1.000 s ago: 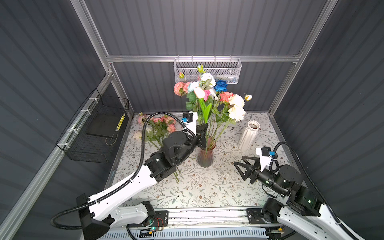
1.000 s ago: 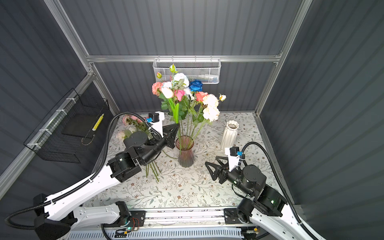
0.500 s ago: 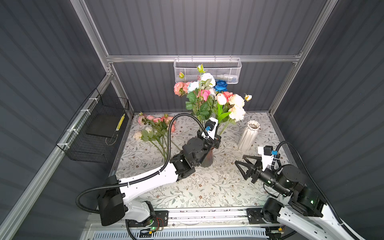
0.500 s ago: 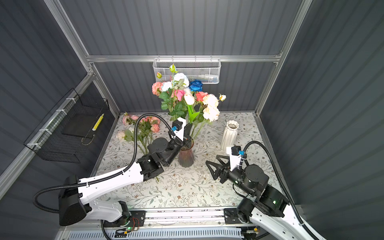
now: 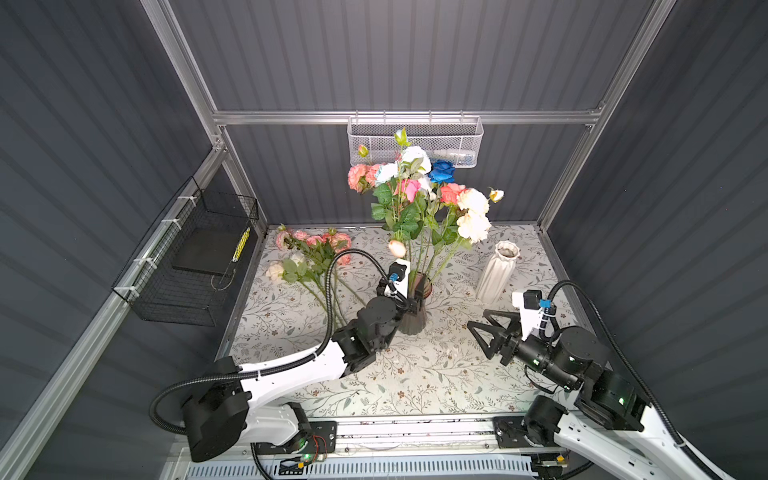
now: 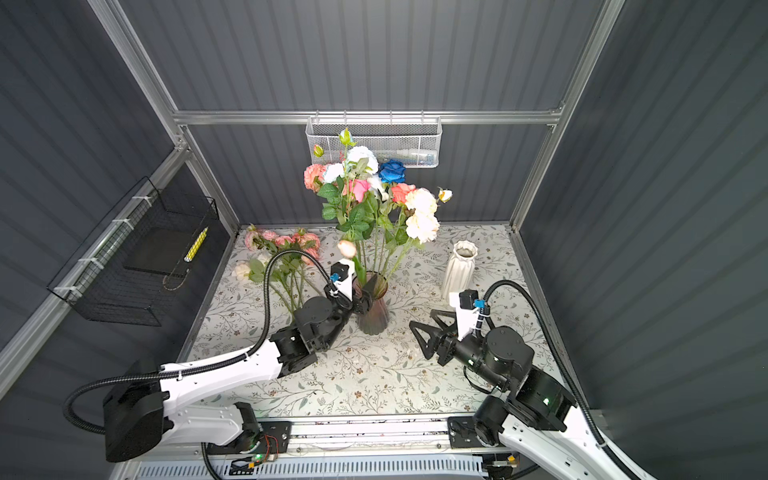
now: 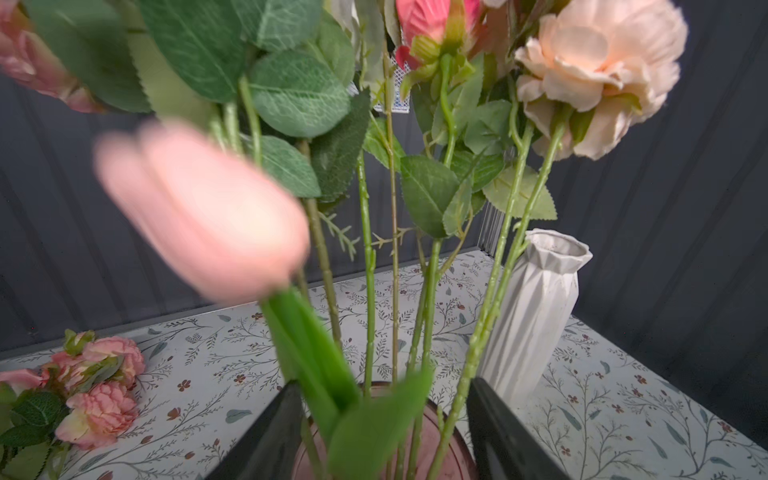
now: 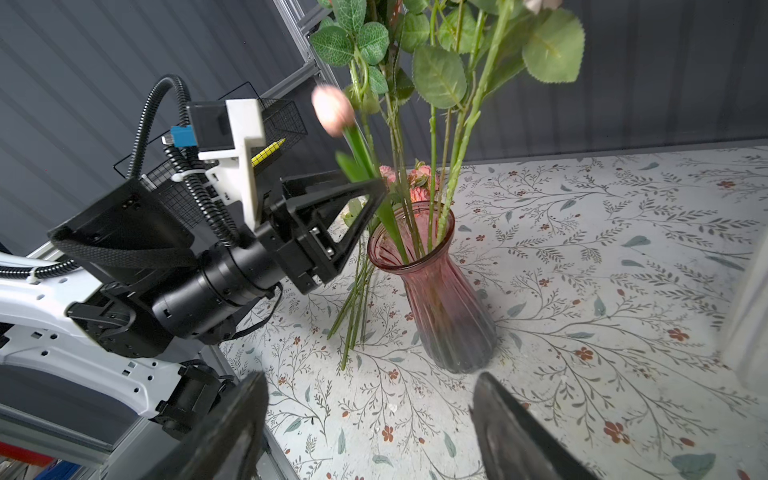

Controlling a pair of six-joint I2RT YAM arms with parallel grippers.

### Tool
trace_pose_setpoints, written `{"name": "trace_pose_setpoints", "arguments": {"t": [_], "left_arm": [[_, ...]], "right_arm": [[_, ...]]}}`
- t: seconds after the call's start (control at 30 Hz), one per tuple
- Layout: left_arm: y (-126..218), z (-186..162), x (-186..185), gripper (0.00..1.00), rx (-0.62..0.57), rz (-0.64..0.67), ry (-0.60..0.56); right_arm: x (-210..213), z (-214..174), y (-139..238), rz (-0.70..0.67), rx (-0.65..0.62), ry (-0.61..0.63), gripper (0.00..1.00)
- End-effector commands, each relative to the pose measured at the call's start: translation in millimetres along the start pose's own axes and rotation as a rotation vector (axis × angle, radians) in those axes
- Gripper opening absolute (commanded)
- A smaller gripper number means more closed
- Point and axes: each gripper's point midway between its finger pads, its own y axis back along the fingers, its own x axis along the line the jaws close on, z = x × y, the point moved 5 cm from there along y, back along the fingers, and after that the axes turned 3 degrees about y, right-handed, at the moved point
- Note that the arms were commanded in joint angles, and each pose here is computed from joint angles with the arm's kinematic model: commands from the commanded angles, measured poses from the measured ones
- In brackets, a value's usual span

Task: Arrange the flowers into the vase
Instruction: 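Lower the pink tulip into the pink vase and open the left gripper, then close both grippers on the pink vase neck from opposite sides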

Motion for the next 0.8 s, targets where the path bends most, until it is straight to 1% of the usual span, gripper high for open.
{"name": "trace_pose_setpoints", "arguments": {"t": [0.0,0.13,0.23,0.3,0.37,0.4,0.5,0.6,0.7,0.77], "left_arm": [[23.4,35.9,8.7,0.68,-0.116,-0.024,0.172],[42.7,54.1,6.1,0.69,-0.124,-0.115,0.232],[57.3,72.1,4.4,0.69,-0.133,-0.173,0.266],[70.5,87.5,6.4,0.69,-0.159,-0.209,0.289],[81.6,95.8,14.1,0.70,-0.165,-0.194,0.312],[86.5,96.4,20.3,0.70,-0.150,-0.166,0.320],[96.2,80.7,41.3,0.70,-0.084,-0.047,0.322],[101.9,48.5,60.2,0.72,0.017,0.072,0.294],[105.8,16.2,72.0,0.76,0.112,0.140,0.256],[104.7,-3.9,76.5,0.77,0.169,0.147,0.248]], "right_arm": [[1.2,-0.2,-0.3,0.015,-0.011,-0.008,0.79],[-2.7,-8.1,-6.1,0.008,0.000,-0.026,0.80],[-5.4,-14.9,-11.8,0.001,0.017,-0.040,0.80],[-7.7,-20.7,-16.0,-0.001,0.031,-0.054,0.80],[-9.6,-26.4,-19.8,0.000,0.041,-0.070,0.80],[-10.7,-30.1,-21.7,0.000,0.048,-0.077,0.80],[-13.9,-39.1,-27.1,0.000,0.061,-0.093,0.81],[-17.1,-48.4,-33.8,-0.002,0.080,-0.104,0.81],[-18.1,-53.6,-40.8,0.004,0.093,-0.114,0.82],[-17.9,-56.1,-46.4,0.014,0.097,-0.123,0.82]]}}
